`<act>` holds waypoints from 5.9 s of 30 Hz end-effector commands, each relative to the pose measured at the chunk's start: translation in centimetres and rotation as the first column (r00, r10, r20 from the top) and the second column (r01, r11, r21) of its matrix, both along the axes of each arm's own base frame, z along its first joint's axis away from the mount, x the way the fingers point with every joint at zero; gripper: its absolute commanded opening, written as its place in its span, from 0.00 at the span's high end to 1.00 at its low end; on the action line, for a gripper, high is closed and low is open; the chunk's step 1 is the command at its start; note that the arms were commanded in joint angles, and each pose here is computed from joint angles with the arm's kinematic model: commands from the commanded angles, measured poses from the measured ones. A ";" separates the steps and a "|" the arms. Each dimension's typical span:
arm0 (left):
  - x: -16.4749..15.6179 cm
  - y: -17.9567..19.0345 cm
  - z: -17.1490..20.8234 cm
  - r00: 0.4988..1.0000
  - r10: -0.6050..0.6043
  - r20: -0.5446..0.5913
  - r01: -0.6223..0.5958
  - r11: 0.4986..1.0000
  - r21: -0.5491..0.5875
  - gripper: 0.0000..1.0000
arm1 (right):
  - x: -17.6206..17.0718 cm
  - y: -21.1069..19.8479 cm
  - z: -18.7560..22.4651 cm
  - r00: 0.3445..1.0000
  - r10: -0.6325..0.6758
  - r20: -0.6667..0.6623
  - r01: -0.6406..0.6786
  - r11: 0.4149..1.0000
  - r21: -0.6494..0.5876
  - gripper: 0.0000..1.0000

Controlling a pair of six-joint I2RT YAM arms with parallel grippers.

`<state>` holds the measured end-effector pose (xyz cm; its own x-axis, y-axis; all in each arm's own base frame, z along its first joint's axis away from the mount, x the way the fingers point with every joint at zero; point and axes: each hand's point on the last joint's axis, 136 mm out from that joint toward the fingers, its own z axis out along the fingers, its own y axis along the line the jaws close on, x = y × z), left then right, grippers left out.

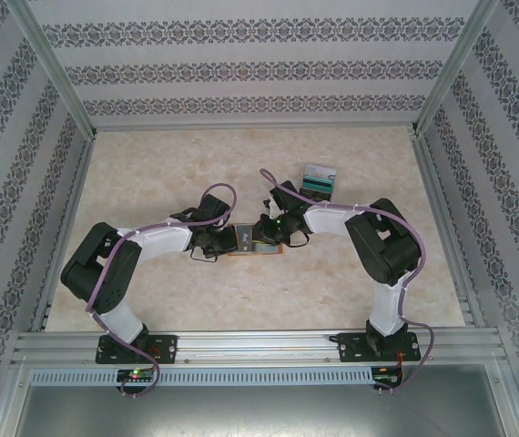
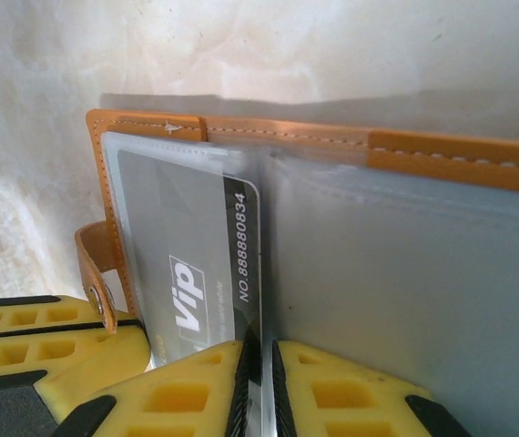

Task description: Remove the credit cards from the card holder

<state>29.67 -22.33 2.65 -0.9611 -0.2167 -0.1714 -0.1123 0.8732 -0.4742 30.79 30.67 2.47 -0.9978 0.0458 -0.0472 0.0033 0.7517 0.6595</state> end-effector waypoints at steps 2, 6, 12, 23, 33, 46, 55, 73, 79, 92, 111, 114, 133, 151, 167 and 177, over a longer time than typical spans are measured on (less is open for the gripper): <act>-0.4 0.0 -0.9 1.000 0.001 -0.031 -0.001 1.000 -0.004 0.95 | -0.4 0.3 -0.9 0.999 0.023 -0.025 -0.023 1.000 -0.006 0.83; -0.3 -0.1 -0.9 0.999 0.001 -0.033 -0.001 1.000 -0.004 0.95 | -0.2 0.7 -0.4 1.000 0.028 -0.015 -0.028 1.000 0.013 0.83; -0.3 -0.1 -0.9 0.999 -0.001 -0.036 0.000 1.000 -0.003 0.95 | -0.1 1.0 -0.3 0.999 0.030 -0.018 -0.029 0.999 0.025 0.94; -0.6 0.5 -0.9 0.999 0.006 -0.033 -0.005 1.000 0.021 0.95 | 0.6 -2.5 0.3 1.000 -0.024 0.006 0.024 1.000 0.005 1.00; -0.4 0.2 -1.0 0.999 0.005 -0.035 -0.004 1.000 0.015 0.95 | 0.5 -1.7 0.5 1.000 0.000 0.016 0.000 0.999 0.036 0.86; -0.5 0.2 -1.1 0.999 0.004 -0.042 -0.004 1.000 0.011 0.96 | 0.3 -0.3 0.0 0.999 0.035 0.016 -0.036 0.998 0.060 0.80; -0.7 0.4 -1.1 0.999 0.003 -0.043 -0.002 1.000 0.019 0.96 | 0.2 -1.7 -0.4 1.000 0.000 0.021 -0.001 1.000 0.030 1.00; -0.3 0.6 0.8 1.000 -0.006 -0.005 0.006 1.000 0.029 0.95 | 0.2 -7.1 3.4 0.988 -0.069 0.141 0.068 0.998 0.013 1.00; 0.6 0.5 4.2 0.998 0.008 0.064 -0.009 1.000 0.005 0.74 | 0.2 -7.6 6.8 0.973 -0.036 0.228 0.038 0.999 -0.005 1.00; 1.7 0.8 11.2 0.972 -0.063 0.225 0.075 0.996 -0.048 0.22 | 2.5 -10.8 17.1 0.825 0.141 0.547 0.047 0.948 -0.316 1.00; -0.5 3.3 16.9 0.882 -0.151 0.447 0.167 0.986 0.003 0.00 | 4.3 -14.7 18.0 0.496 0.711 0.498 -0.120 0.624 -0.772 1.00; -0.6 3.6 17.0 0.878 -0.155 0.453 0.165 0.986 0.018 0.00 | 5.2 -15.3 17.0 0.463 0.758 0.460 -0.130 0.571 -0.810 1.00; 0.6 4.6 16.0 0.888 -0.139 0.439 0.127 0.990 0.058 0.00 | 9.2 -17.7 10.1 0.401 0.889 0.222 -0.264 0.344 -0.901 1.00; 1.2 5.3 15.9 0.892 -0.123 0.434 0.110 0.992 0.053 0.00 | 9.9 -17.7 10.4 0.325 0.928 0.184 -0.287 0.282 -0.916 1.00; 1.4 5.6 15.6 0.897 -0.115 0.427 0.103 0.993 0.051 0.00 | 10.1 -18.4 7.3 0.307 0.942 0.137 -0.355 0.247 -0.902 1.00; 1.4 5.7 15.3 0.902 -0.112 0.417 0.100 0.994 0.050 0.00 | 12.5 -18.6 7.3 0.384 0.907 0.172 -0.271 0.288 -0.919 0.82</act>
<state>31.19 -17.00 18.53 -0.8069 -0.1214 -0.5781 0.1853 0.8773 -0.4428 41.26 12.33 9.09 -0.3085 -0.9301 -0.1992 -0.8347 0.3652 -0.4122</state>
